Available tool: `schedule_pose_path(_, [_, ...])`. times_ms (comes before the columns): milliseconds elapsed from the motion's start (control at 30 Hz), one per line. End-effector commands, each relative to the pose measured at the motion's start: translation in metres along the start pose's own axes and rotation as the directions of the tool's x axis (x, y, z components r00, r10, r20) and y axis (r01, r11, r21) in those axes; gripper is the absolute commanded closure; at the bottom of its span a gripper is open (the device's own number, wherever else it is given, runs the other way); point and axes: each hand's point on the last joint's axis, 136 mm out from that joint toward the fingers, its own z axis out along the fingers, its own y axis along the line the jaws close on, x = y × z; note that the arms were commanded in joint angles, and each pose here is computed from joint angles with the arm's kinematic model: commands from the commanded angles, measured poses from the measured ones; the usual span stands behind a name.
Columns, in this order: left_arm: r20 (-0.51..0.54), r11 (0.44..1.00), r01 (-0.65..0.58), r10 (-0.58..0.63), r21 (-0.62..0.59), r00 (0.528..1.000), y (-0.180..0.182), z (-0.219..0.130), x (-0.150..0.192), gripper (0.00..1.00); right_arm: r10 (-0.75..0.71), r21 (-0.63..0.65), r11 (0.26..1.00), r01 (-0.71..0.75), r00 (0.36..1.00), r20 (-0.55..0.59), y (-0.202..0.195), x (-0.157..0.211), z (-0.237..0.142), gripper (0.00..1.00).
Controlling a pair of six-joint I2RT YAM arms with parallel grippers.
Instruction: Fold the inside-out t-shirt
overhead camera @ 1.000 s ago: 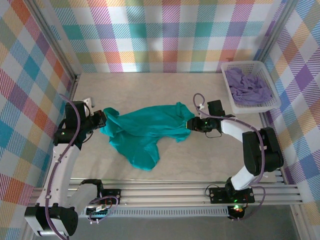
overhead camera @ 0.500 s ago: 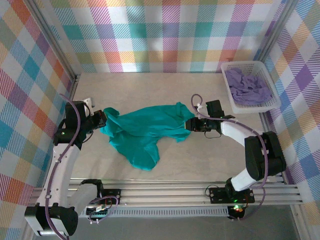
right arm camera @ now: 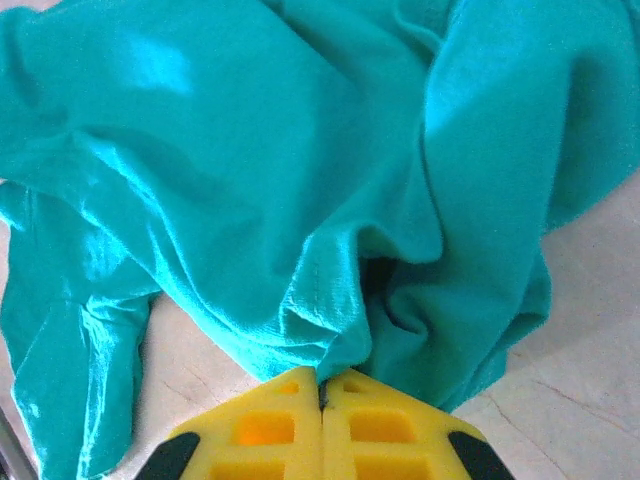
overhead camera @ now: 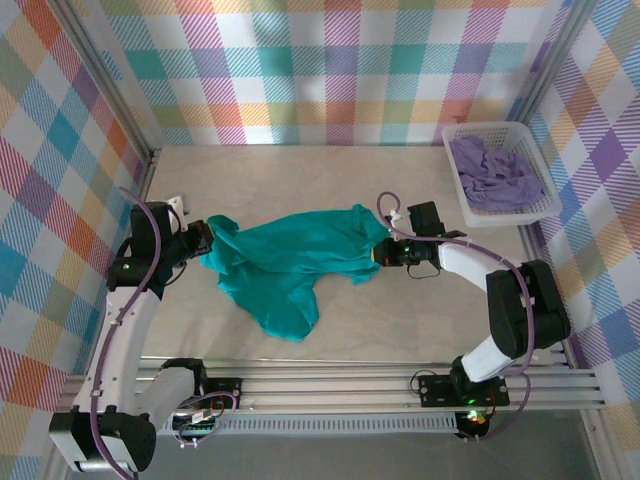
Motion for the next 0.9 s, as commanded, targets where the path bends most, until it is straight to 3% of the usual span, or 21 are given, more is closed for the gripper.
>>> schedule_pose_path(0, [0.023,1.0,-0.005,0.005,0.012,1.0,-0.001,-0.002,-0.007,1.0,-0.065,0.028,0.998,0.064,0.997,0.033,0.008,-0.009,-0.016,1.0])
schedule_pose_path(200, [0.097,0.999,0.007,-0.01,0.033,0.995,-0.014,-0.024,-0.029,1.0,-0.183,0.018,0.983,0.183,0.958,0.221,0.061,-0.05,-0.092,1.0])
schedule_pose_path(433, [0.357,0.999,0.013,-0.024,0.035,0.934,-0.037,-0.092,-0.103,1.0,-0.24,-0.063,0.95,0.304,0.849,0.471,0.13,-0.1,-0.178,1.0])
schedule_pose_path(533, [0.468,1.0,0.009,-0.021,0.028,0.884,-0.05,-0.133,-0.139,1.0,-0.252,-0.04,0.943,0.332,0.785,0.565,0.145,-0.12,-0.222,1.0])
schedule_pose_path(667, [0.629,0.999,-0.021,0.0,0.026,0.777,-0.07,-0.216,-0.174,1.0,-0.274,0.045,0.94,0.339,0.669,0.691,0.159,-0.126,-0.295,1.0])
schedule_pose_path(800, [0.748,0.998,-0.061,0.03,0.014,0.663,-0.084,-0.295,-0.181,1.0,-0.335,0.15,0.922,0.358,0.542,0.77,0.185,-0.104,-0.361,1.0])
schedule_pose_path(867, [0.762,0.997,-0.07,0.06,-0.02,0.645,-0.084,-0.311,-0.182,1.0,-0.356,0.185,0.915,0.358,0.506,0.786,0.192,-0.093,-0.379,1.0])
